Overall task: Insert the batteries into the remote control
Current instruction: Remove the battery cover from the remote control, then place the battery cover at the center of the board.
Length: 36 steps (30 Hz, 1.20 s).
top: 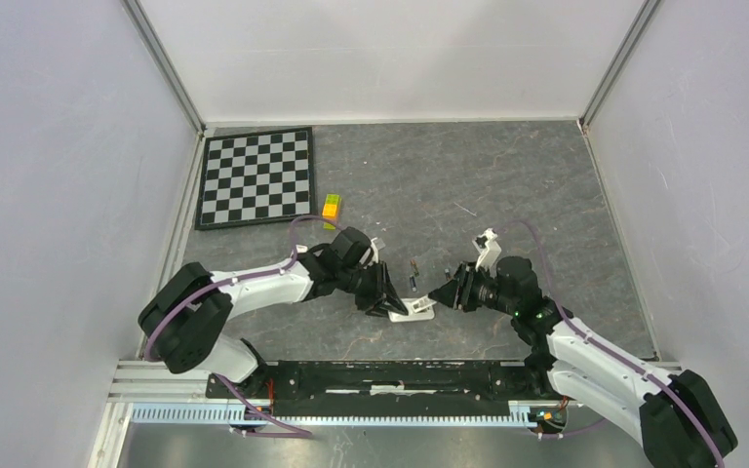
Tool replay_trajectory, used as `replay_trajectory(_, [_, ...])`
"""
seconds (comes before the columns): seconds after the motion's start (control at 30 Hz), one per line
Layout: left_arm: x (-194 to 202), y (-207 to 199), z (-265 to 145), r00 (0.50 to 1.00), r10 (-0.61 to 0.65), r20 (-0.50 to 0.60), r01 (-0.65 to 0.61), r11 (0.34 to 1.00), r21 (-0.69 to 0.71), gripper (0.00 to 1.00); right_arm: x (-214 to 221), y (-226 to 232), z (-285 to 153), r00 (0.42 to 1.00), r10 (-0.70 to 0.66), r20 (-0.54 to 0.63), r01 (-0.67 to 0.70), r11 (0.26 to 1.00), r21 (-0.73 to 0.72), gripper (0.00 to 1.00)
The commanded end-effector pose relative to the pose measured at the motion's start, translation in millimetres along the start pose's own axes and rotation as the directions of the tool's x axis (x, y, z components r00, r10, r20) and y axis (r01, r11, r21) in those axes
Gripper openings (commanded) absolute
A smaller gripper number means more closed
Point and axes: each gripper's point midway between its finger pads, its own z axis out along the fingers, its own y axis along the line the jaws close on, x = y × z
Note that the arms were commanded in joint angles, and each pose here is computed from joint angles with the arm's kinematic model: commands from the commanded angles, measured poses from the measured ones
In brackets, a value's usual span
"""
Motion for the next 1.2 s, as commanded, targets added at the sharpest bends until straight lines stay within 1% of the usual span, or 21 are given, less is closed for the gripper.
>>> replay_trajectory(0.0, [-22,72,-8,0.987,-0.036,0.155,0.085,0.943,-0.321,0.02,-44,33,2,0.99,-0.085,0.109,0.091,0.994,-0.054,0.4])
replay_trajectory(0.13, [-35,76,-24,0.979,0.002,0.204,0.078,0.92,-0.385,0.02,-51,22,6,0.989,-0.109,0.105,0.106,0.994,0.026,0.41])
replay_trajectory(0.2, [-39,79,-31,0.974,0.001,0.226,0.095,0.907,-0.411,0.02,-53,18,8,0.988,-0.116,0.099,0.112,0.992,0.051,0.41])
replay_trajectory(0.27, [-41,84,-37,0.975,0.04,0.22,0.064,0.893,-0.445,0.02,-53,11,9,0.989,-0.118,0.094,0.11,0.991,0.081,0.41])
replay_trajectory(0.37, [-41,85,-43,0.975,0.063,0.212,0.045,0.881,-0.47,0.02,-53,6,11,0.989,-0.12,0.087,0.11,0.988,0.105,0.42])
replay_trajectory(0.6, [-40,84,-61,0.972,0.121,0.204,0.002,0.857,-0.515,0.02,-53,4,10,0.988,-0.135,0.079,0.125,0.985,0.119,0.46])
replay_trajectory(0.7, [-41,70,-64,0.968,0.17,0.182,-0.063,0.875,-0.48,0.02,-53,4,10,0.985,-0.158,0.066,0.149,0.981,0.12,0.49])
replay_trajectory(0.8, [-43,50,-65,0.958,0.24,0.156,-0.155,0.892,-0.424,0.02,-53,9,10,0.981,-0.186,0.052,0.181,0.979,0.098,0.52])
replay_trajectory(1.0, [-43,23,-69,0.929,0.354,0.111,-0.298,0.89,-0.344,0.02,-56,23,10,0.965,-0.259,0.031,0.258,0.966,0.033,0.59])
replay_trajectory(1.1, [-39,12,-71,0.91,0.409,0.071,-0.372,0.879,-0.299,0.02,-56,34,9,0.942,-0.336,0.023,0.336,0.941,-0.025,0.65])
replay_trajectory(1.17, [-36,4,-74,0.893,0.447,0.048,-0.419,0.866,-0.272,0.02,-56,47,7,0.913,-0.407,0.036,0.408,0.908,-0.098,0.73])
